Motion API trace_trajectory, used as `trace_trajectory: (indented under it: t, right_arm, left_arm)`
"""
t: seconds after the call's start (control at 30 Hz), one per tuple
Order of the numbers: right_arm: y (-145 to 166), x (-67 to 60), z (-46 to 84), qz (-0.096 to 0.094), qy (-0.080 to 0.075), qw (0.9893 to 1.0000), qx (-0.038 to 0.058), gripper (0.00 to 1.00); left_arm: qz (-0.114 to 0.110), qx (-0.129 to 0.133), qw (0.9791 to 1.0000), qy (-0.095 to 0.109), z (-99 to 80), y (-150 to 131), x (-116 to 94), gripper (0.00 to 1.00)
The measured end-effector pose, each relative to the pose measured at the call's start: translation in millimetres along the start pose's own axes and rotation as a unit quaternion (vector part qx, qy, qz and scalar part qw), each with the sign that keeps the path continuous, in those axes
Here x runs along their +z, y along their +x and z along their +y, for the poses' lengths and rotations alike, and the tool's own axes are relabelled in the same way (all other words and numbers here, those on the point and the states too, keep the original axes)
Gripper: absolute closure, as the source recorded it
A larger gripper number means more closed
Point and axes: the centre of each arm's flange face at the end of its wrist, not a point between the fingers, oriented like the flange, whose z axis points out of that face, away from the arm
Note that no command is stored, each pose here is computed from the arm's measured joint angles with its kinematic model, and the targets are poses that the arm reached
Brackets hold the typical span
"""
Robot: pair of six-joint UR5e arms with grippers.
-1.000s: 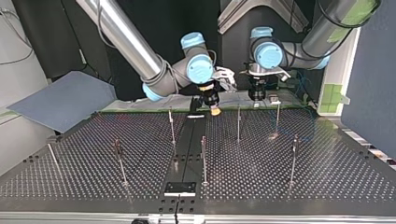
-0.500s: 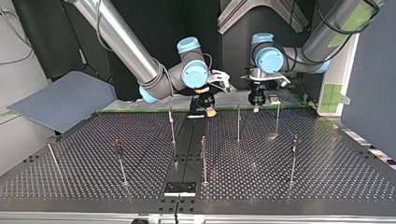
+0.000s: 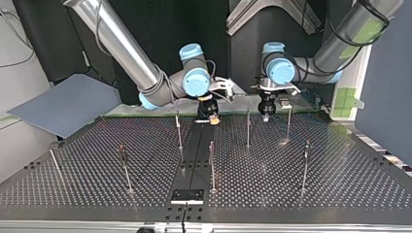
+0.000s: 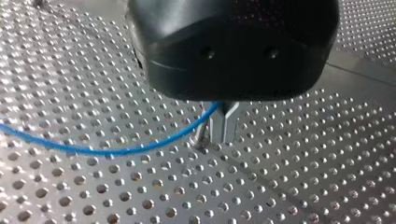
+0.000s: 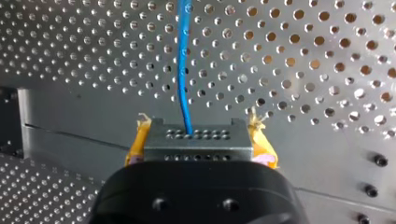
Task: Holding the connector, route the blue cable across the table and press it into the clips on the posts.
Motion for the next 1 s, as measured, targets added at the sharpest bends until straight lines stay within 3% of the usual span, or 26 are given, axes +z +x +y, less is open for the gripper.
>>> trace_trajectory:
  t: [0.2, 0.73, 0.77, 0.8, 0.83, 0.87, 0.9, 0.93, 1.0]
  right_arm:
    - [3, 5.4, 11.5, 0.008, -0.005, 0.9999, 0.0079, 1.00]
    - [19, 16.8, 36.3, 0.024, -0.009, 0.9995, 0.0157, 1.00]
    - [19, 17.0, 36.5, 0.024, -0.009, 0.9995, 0.0158, 1.00]
    - [20, 17.1, 36.8, 0.024, -0.009, 0.9995, 0.0159, 1.00]
    - [20, 17.2, 37.1, 0.025, -0.009, 0.9995, 0.0162, 1.00]
    - [20, 17.3, 37.2, 0.025, -0.009, 0.9995, 0.0164, 1.00]
    - [20, 17.3, 37.3, 0.025, -0.009, 0.9995, 0.0166, 1.00]
    - [20, 17.4, 37.8, 0.025, -0.009, 0.9995, 0.0170, 1.00]
    - [20, 17.5, 38.0, 0.025, -0.009, 0.9995, 0.0174, 1.00]
  left_arm:
    - [0.001, -0.005, 1.0000, -0.003, 1.7, -6, 17, 1.00]
    - [-0.044, -0.013, 0.9989, 0.008, -1.7, -56, 56, 1.00]
    - [-0.045, -0.013, 0.9989, 0.008, -1.9, -56, 57, 0.61]
    - [-0.045, -0.012, 0.9989, 0.008, -2.1, -56, 57, 0.61]
    - [-0.044, -0.011, 0.9989, 0.007, -2.3, -56, 57, 0.36]
    - [-0.042, -0.009, 0.9990, 0.007, -2.3, -56, 57, 0.18]
    - [-0.040, -0.006, 0.9992, 0.005, -2.3, -55, 56, 0.18]
    - [-0.037, -0.004, 0.9993, 0.005, -2.4, -55, 55, 0.00]
    - [-0.029, 0.000, 0.9996, 0.003, -2.9, -53, 54, 0.00]
